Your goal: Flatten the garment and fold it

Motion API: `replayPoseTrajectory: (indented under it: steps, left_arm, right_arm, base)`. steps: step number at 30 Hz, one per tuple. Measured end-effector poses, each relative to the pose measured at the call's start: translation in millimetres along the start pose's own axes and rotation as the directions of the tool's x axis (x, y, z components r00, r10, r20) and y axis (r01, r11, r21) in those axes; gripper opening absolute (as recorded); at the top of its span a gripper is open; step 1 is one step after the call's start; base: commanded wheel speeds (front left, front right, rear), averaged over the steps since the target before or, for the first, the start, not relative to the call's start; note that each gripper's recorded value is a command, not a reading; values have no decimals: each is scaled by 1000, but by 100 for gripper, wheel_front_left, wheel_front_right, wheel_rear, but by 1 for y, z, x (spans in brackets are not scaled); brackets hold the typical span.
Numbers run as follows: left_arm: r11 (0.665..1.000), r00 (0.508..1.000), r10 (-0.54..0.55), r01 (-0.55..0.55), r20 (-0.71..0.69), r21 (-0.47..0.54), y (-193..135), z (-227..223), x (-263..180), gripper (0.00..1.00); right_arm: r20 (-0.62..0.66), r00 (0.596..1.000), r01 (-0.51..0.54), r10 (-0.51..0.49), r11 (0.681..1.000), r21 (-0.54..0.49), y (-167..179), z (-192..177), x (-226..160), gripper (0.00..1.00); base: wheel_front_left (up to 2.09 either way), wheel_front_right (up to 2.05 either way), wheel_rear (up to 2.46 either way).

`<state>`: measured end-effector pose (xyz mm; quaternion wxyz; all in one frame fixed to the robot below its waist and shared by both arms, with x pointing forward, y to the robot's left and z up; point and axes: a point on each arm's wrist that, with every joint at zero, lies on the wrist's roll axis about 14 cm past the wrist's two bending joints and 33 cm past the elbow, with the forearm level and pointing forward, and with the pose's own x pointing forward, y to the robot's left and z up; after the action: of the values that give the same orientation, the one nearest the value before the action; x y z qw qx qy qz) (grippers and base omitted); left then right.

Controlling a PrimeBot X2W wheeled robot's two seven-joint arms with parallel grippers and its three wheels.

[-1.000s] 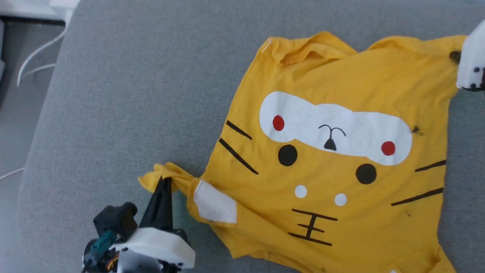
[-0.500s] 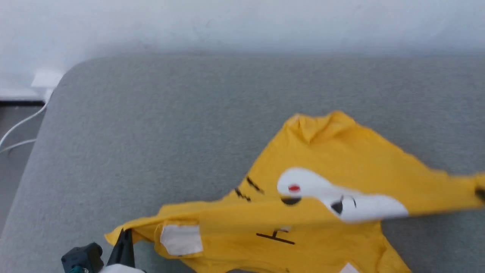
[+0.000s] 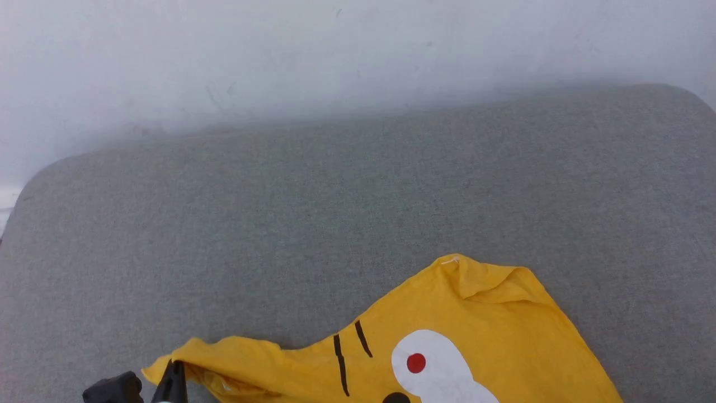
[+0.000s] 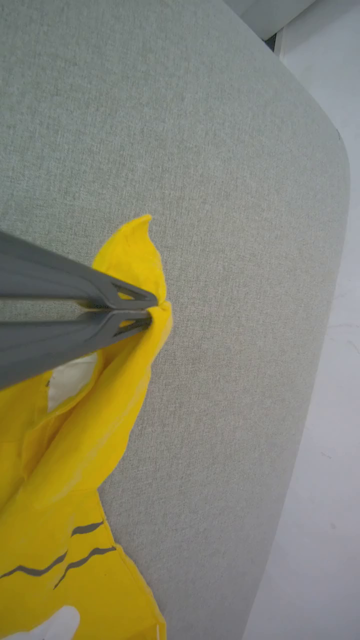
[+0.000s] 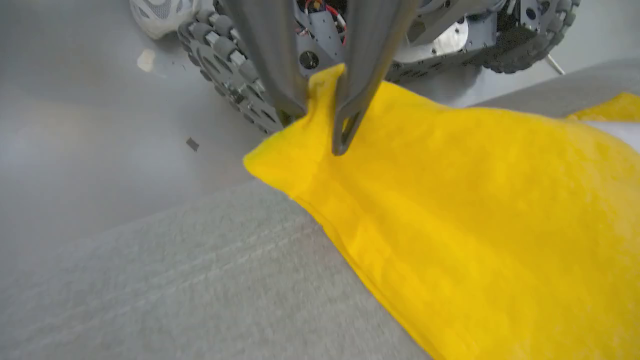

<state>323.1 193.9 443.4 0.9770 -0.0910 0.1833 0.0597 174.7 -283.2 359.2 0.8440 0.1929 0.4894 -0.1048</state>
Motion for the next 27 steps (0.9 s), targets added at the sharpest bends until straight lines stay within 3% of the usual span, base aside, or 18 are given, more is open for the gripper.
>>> replayPoseTrajectory:
  steps: [2, 5, 11, 14, 19, 23, 27]
  left_arm:
    - [1000, 1000, -6, 6, -1, 1, -2, 0, 1, 0]
    - [1000, 1000, -16, 16, -1, 3, -5, 0, 0, 0]
    - [1000, 1000, -19, 19, -16, -3, -8, -5, 1, 0]
    - [1000, 1000, -27, 27, -12, -8, -12, -3, 5, 0]
    - [999, 999, -48, 48, -13, -11, -20, -1, 14, 0]
    - [998, 998, -55, 55, -12, -19, -24, -1, 19, 0]
    - [998, 998, -53, 52, -17, -33, -25, -4, 25, 0]
  right_arm:
    - [116, 993, 38, -36, 999, -12, -3, 19, -5, 100]
    - [324, 945, 37, -29, 999, -18, 7, 64, -13, 100]
    - [548, 819, -63, 172, 975, -212, 82, 148, -19, 100]
    - [495, 823, -104, 277, 932, -348, 124, 161, -8, 100]
    - [310, 878, -152, 366, 826, -543, 178, 172, 19, 100]
    - [139, 927, -187, 348, 751, -634, 201, 168, 43, 100]
    - [-12, 953, -231, 301, 704, -672, 212, 156, 65, 100]
  base:
    - [0, 0, 0]
    - [0, 0, 0]
    - [0, 0, 0]
    - [0, 0, 0]
    - [0, 0, 0]
    - [0, 0, 0]
    - [0, 0, 0]
